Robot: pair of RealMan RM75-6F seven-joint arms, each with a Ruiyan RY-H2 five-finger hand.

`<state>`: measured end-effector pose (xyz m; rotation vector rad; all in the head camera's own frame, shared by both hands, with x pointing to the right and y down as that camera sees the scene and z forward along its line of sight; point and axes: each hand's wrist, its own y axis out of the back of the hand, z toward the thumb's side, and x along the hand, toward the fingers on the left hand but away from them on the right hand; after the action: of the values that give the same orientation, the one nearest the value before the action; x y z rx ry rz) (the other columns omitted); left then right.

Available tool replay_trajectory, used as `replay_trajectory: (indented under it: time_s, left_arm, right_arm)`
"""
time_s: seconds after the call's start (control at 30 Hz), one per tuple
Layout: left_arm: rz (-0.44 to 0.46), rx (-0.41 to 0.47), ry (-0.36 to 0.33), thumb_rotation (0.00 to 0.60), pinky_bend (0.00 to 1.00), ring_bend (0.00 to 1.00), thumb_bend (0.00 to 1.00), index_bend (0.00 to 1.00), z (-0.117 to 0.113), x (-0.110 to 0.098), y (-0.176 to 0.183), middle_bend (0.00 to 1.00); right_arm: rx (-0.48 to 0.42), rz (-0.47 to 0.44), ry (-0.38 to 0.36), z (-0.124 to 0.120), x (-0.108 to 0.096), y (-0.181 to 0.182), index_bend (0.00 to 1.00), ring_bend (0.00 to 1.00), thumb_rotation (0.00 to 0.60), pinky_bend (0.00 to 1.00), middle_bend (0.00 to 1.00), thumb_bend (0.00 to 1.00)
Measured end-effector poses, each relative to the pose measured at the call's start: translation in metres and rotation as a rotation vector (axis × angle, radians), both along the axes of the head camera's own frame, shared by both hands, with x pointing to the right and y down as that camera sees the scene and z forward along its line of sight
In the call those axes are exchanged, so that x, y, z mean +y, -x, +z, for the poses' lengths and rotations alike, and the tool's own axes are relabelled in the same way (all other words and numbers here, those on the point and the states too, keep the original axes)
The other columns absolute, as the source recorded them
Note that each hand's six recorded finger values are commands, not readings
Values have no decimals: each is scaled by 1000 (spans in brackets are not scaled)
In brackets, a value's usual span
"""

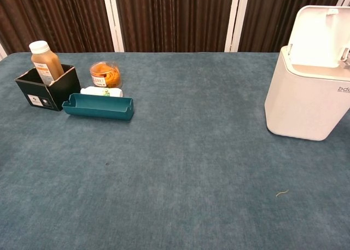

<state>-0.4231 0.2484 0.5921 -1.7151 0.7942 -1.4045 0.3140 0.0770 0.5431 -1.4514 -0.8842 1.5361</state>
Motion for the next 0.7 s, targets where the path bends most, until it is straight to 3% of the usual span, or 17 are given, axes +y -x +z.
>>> replay_trajectory:
  time_s: [0.17, 0.37, 0.7]
  left_arm:
    - [4, -12, 17, 600, 2, 0, 457, 0, 6, 1, -1, 0]
    - [-5, -21, 19, 600, 3, 0, 457, 0, 9, -1, 0, 0]
    - [-2, -40, 31, 600, 3, 0, 457, 0, 14, 0, -1, 0]
  right_arm:
    - [97, 17, 61, 5, -35, 17, 341, 1000, 600, 1000, 1000, 812]
    - [176, 34, 54, 10, -72, 25, 346, 1000, 600, 1000, 1000, 812]
    - [205, 52, 116, 36, -74, 16, 378, 1000, 600, 1000, 1000, 812]
